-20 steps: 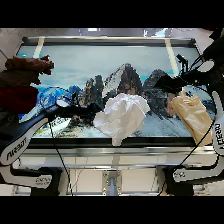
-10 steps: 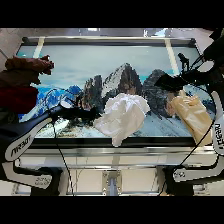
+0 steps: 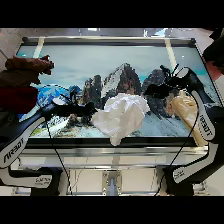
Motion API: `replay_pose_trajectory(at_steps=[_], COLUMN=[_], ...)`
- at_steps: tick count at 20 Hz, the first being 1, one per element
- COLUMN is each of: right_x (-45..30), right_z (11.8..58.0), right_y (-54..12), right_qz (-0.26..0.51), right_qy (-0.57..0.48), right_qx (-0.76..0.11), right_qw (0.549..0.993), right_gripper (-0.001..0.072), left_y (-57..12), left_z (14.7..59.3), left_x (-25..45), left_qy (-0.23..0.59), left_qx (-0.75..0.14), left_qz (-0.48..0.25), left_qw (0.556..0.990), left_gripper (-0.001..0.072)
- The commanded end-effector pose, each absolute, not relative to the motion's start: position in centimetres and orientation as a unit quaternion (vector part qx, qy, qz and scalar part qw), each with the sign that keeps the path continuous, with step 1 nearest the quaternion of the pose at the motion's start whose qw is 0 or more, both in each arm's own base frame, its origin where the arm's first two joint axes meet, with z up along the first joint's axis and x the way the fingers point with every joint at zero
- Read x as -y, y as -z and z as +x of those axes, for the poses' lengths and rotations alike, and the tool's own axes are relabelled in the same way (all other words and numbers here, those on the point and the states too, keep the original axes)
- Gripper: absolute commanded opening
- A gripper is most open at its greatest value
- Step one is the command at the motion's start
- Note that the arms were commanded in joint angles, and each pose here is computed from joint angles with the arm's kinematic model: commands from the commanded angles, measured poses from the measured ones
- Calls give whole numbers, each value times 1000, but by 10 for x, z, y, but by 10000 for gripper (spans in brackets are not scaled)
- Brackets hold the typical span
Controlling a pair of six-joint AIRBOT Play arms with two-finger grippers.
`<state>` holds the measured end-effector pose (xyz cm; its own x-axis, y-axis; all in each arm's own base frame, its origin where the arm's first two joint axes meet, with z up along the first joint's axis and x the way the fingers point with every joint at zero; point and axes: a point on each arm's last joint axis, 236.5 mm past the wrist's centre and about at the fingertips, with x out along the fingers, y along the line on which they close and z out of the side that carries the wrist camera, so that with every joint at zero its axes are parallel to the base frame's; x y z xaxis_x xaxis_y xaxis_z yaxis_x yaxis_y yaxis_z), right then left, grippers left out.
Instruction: Fold the shirts.
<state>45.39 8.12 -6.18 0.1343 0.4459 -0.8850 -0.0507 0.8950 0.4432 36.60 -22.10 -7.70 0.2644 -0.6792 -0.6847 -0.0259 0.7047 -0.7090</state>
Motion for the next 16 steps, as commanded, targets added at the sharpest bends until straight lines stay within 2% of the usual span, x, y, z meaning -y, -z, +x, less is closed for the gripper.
replay_pose_trajectory(at_steps=[1, 3, 4, 6, 8, 12, 16], right_x=[-87, -91, -93, -102, -118, -118, -77], right_z=[446, 444, 444, 443, 442, 442, 415], right_y=[98, 105, 107, 110, 103, 28, -115], right_qz=[162, 166, 165, 166, 161, 116, 6], right_qy=[-163, -166, -169, -176, -202, -246, -232], right_qx=[-668, -673, -674, -675, -671, -653, -601], right_qw=[708, 702, 700, 697, 695, 707, 765], right_gripper=[621, 617, 553, 359, 23, 16, 16], left_y=[69, 69, 69, 69, 68, 7, -119], left_z=[365, 365, 365, 365, 367, 389, 382], left_x=[221, 221, 221, 221, 218, 168, 73], left_qy=[230, 230, 230, 230, 229, 226, 196], left_qx=[-561, -561, -561, -561, -557, -496, -361], left_qz=[-315, -315, -315, -315, -315, -330, -295], left_qw=[730, 731, 731, 731, 733, 770, 863], left_gripper=[13, 13, 13, 13, 13, 11, 11])
